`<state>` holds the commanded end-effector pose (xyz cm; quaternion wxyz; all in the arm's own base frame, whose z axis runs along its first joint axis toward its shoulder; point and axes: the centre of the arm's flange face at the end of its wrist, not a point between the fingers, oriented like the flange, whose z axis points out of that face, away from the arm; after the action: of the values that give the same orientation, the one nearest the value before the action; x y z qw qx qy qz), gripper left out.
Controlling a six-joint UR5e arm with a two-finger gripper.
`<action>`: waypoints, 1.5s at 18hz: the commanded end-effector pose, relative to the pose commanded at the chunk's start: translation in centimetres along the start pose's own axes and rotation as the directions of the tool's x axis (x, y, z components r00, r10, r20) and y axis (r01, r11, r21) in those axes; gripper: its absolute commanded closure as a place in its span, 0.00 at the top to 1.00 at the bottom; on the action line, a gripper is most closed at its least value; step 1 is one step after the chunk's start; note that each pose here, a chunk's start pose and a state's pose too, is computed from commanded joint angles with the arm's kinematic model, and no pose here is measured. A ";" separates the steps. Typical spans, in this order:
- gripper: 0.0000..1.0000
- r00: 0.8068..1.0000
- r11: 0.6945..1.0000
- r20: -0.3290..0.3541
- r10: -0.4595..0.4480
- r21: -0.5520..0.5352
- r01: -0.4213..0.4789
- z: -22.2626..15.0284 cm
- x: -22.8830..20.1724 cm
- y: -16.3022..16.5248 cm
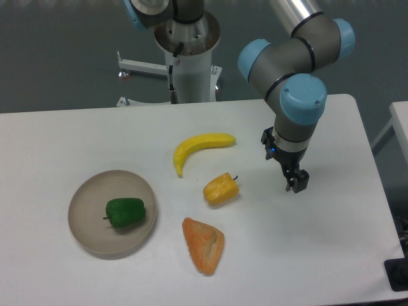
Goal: Pick up the green pepper from the plate
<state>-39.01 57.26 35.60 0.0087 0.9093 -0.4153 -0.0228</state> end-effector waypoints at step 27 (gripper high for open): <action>1.00 0.996 0.985 -0.015 -0.085 0.147 0.086 2.3 11.0 -33.6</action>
<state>-6.55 70.95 31.79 -0.0576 0.9246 -0.3765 0.0116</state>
